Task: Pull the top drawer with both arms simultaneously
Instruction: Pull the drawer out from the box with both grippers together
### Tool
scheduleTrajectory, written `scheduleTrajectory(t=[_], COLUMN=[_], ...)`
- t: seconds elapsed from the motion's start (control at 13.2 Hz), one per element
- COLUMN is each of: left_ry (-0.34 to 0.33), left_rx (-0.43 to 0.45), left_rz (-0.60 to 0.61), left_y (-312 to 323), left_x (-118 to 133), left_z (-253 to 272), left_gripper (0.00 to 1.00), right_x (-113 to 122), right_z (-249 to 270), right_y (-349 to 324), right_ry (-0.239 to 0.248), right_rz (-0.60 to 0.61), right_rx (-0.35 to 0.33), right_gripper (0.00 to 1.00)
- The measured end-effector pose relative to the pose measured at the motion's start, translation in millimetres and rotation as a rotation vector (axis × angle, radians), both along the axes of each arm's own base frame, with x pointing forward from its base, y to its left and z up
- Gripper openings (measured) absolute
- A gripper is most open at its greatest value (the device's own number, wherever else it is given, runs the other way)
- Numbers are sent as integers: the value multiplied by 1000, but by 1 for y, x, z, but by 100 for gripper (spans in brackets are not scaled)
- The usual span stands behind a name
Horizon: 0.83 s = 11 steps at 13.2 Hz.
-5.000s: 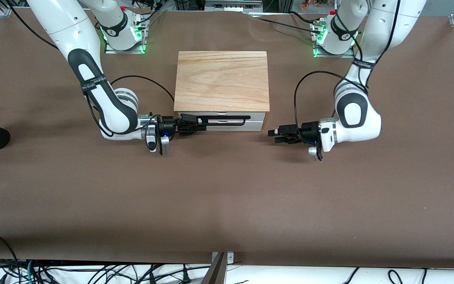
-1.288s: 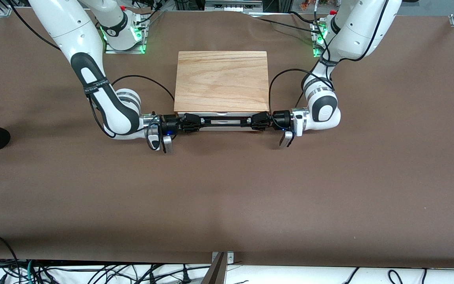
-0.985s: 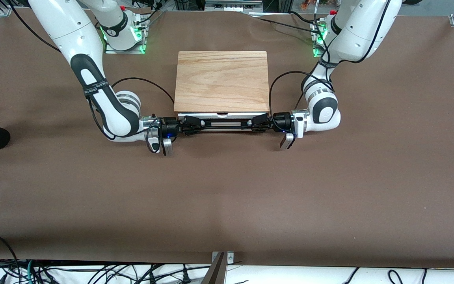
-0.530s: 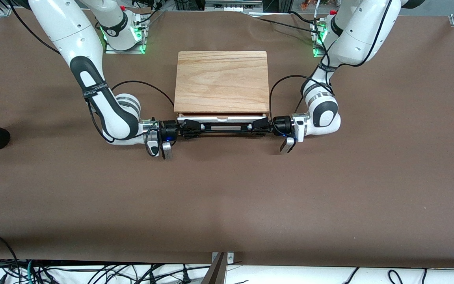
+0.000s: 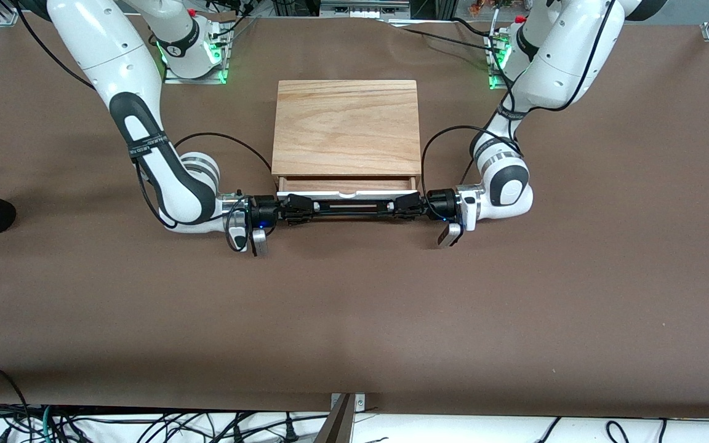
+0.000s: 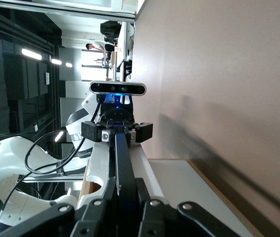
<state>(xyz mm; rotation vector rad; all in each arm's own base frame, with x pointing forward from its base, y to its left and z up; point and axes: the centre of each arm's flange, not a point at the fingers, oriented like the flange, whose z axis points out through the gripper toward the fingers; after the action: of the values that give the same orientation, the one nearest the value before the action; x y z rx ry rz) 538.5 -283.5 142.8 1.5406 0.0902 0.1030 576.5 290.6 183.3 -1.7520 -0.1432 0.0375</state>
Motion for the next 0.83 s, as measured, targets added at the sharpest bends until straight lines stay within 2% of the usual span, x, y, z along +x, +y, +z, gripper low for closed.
scheduleTrajectory(t=[0.83], left_ry=[38], left_rx=[-18], left_rz=[3], left_y=[2], left_x=[33], left_z=[-4], left_gripper=[18], right_x=[25], right_z=[-9], right_y=[0], right_ry=[39], right_rz=[-60], right_rx=[36], right_gripper=[19])
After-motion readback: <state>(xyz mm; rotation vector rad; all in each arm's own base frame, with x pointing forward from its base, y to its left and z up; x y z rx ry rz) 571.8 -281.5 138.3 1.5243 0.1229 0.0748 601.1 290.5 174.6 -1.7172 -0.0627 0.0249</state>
